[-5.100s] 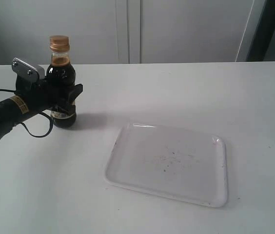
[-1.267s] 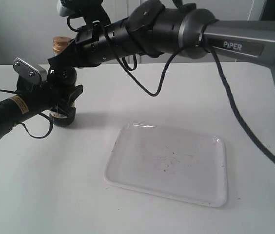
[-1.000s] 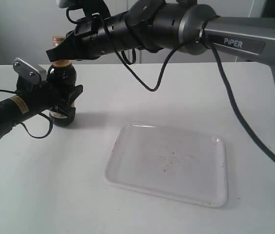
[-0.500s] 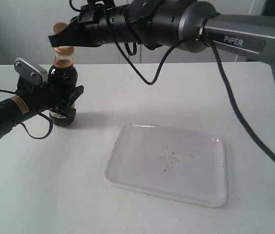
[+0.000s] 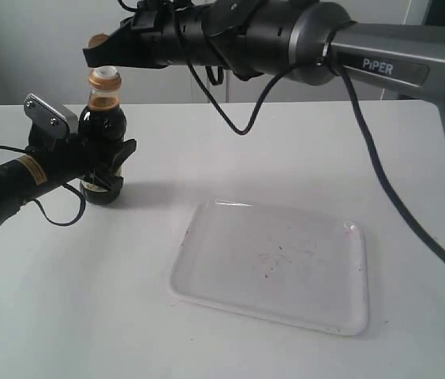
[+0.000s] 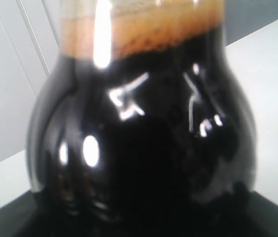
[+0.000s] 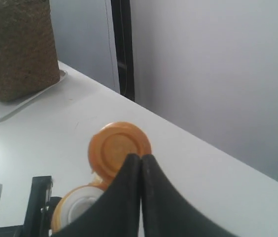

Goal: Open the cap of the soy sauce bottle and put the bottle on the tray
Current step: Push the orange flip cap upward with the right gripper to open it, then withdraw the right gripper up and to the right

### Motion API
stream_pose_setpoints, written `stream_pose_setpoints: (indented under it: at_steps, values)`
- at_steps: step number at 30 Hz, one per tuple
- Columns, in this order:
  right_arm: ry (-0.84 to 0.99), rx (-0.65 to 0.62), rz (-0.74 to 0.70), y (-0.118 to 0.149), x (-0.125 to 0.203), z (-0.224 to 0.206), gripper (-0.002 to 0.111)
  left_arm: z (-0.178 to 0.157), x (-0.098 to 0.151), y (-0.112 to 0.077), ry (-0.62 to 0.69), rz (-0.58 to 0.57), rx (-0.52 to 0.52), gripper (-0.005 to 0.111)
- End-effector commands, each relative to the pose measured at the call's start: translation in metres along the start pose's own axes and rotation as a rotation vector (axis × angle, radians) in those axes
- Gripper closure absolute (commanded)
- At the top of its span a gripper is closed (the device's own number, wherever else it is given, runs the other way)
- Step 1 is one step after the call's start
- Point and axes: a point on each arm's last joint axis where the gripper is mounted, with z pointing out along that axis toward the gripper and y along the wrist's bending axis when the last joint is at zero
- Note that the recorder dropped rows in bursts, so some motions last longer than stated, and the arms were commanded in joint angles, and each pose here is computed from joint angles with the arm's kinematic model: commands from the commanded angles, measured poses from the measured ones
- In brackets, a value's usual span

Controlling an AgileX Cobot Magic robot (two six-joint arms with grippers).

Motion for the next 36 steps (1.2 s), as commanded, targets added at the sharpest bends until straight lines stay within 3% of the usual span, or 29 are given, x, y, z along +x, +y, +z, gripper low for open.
stream_pose_setpoints:
  at_steps: [1,10,17,25,36]
  values:
    - [0.005,-0.040,-0.012,0.005,-0.007,-0.005,0.108,-0.001,-0.001,0.000,0.007,0.015,0.003,0.107]
    - [0.138,-0.140,-0.153,0.014,-0.025,-0.038,0.108,-0.001,-0.001,0.000,0.007,0.004,0.003,0.107]
    - [0.450,-0.169,-0.259,0.014,-0.012,-0.063,0.108,-0.001,-0.001,0.000,0.008,0.004,0.006,0.107]
    - [0.731,0.001,-0.307,-0.007,-0.001,-0.086,0.108,-0.001,-0.001,0.000,0.008,0.001,0.006,0.107]
    - [0.691,0.213,-0.119,-0.066,0.002,-0.162,0.108,-0.001,-0.001,0.000,0.007,-0.004,0.004,0.107]
